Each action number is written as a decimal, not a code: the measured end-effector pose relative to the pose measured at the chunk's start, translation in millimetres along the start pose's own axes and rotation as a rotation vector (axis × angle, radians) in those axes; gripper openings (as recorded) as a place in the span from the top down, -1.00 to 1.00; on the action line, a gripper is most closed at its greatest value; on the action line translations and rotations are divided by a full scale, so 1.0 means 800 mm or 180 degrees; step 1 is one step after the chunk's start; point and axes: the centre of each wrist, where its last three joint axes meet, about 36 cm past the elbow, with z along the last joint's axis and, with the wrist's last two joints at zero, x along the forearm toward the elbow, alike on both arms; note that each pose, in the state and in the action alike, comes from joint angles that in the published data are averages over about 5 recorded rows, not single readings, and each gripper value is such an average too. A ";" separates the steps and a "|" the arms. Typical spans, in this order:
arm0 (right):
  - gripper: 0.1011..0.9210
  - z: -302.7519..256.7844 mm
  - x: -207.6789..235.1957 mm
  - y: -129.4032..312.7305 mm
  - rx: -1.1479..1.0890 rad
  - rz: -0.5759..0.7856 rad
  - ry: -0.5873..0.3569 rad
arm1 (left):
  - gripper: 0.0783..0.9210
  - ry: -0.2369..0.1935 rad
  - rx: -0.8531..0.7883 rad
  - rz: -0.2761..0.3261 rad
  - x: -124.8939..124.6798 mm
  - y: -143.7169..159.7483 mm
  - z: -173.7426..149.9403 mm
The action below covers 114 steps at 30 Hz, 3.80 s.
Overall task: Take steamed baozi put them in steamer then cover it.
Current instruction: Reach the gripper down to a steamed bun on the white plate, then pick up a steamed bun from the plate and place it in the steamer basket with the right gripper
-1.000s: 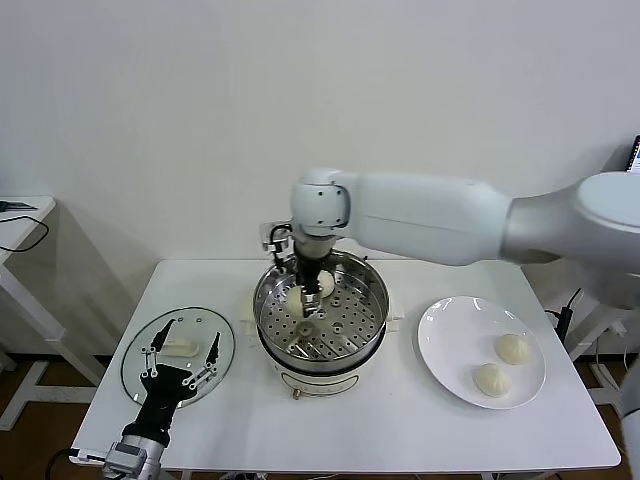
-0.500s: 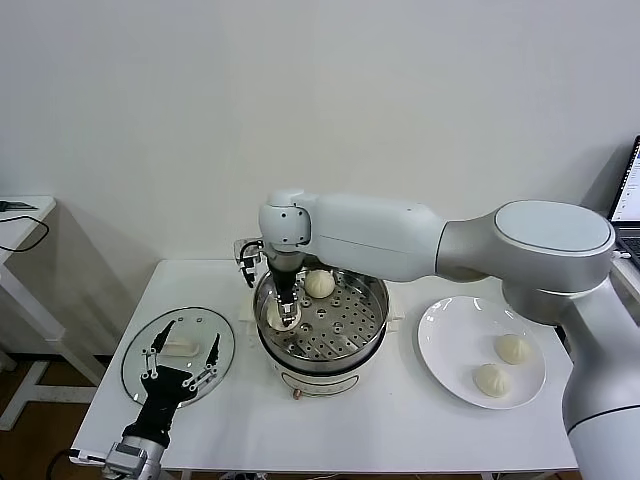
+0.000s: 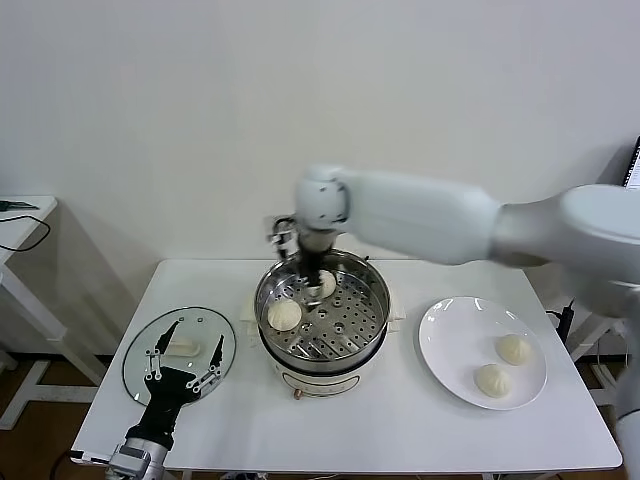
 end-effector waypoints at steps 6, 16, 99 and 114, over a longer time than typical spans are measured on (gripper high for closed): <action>-0.76 0.118 0.035 0.031 -0.0118 0.0013 -0.0010 | -0.77 0.0002 -0.0005 0.0012 0.003 -0.005 -0.003; -0.76 0.281 0.010 0.096 -0.0286 -0.0106 0.0110 | -0.77 0.0012 -0.0010 0.0019 0.007 -0.012 -0.005; -0.35 0.418 -0.164 0.187 -0.0318 -0.0446 0.0461 | -0.77 0.0060 -0.0024 0.0043 0.008 -0.024 0.003; -0.37 0.360 -0.007 0.126 0.0147 0.0106 0.0325 | -0.77 0.0044 -0.0047 0.0066 0.011 -0.024 -0.001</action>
